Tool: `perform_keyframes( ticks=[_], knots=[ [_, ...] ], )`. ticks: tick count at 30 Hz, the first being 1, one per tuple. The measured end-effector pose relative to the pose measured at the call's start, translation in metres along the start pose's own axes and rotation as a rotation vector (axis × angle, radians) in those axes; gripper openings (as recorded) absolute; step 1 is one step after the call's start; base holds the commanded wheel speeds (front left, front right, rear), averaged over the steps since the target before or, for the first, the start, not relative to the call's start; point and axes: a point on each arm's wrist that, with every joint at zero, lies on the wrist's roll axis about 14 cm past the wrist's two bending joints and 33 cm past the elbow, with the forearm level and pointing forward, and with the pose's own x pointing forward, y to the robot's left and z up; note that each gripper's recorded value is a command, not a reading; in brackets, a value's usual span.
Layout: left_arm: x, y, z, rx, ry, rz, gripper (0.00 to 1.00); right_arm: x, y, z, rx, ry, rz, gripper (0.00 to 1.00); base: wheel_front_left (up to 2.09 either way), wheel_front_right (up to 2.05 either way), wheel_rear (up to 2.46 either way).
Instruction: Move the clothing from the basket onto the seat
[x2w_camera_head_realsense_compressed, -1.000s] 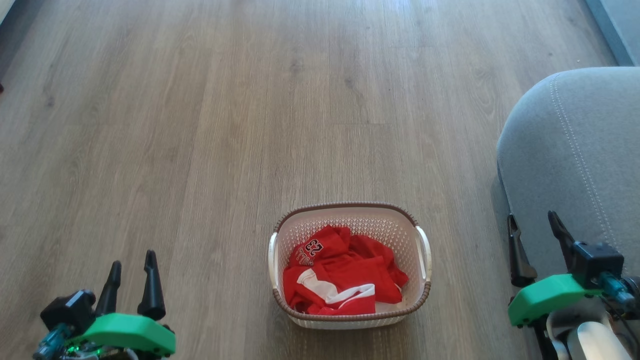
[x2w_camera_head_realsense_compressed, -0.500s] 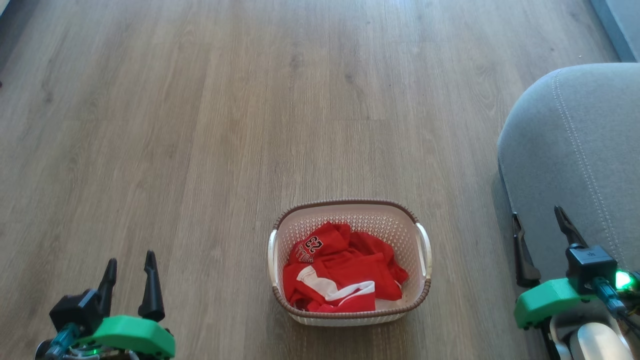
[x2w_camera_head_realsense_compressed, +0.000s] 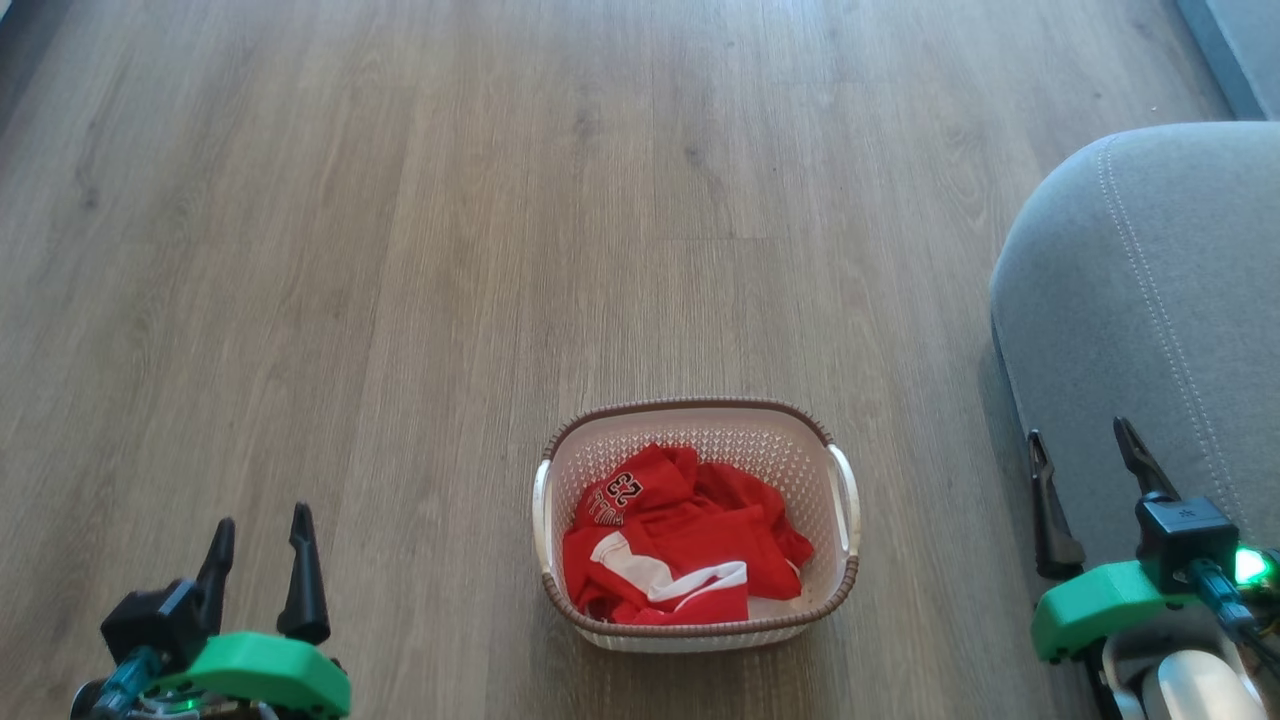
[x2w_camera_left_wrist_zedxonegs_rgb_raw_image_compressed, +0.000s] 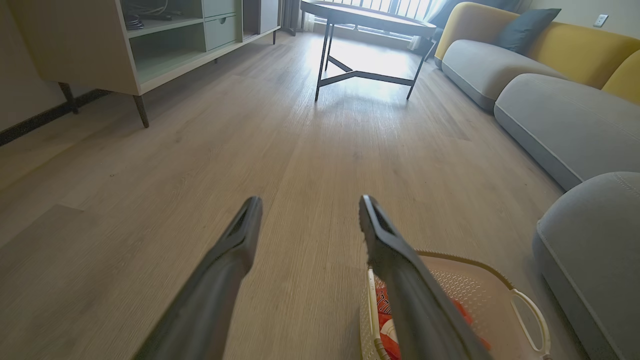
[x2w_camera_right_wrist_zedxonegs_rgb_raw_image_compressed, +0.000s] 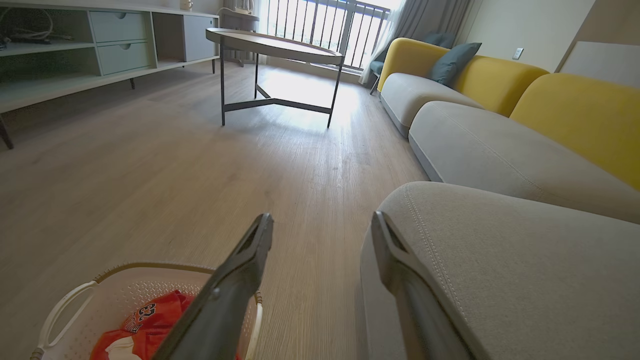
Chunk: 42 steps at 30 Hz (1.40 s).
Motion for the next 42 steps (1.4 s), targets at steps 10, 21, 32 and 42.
perform_keyframes(
  ticks=[10,21,32,42],
  knots=[
    [0.001,0.002,-0.005,0.001,0.018,0.008,1.00,0.003,0.002,-0.006,0.005,0.016,0.006,1.00,0.00,0.00,0.00],
    [0.032,-0.019,-0.015,0.004,0.052,-0.055,1.00,0.026,-0.002,-0.025,0.016,0.057,-0.002,1.00,0.00,0.00,0.00],
    [0.111,-0.099,-0.048,0.013,0.111,-0.297,1.00,0.094,-0.017,-0.049,0.028,0.044,-0.046,1.00,0.00,0.00,0.00],
    [0.152,-0.172,-0.126,0.072,0.272,-0.559,1.00,0.116,-0.032,-0.096,0.027,0.105,-0.098,1.00,0.00,0.00,0.00]
  ],
)
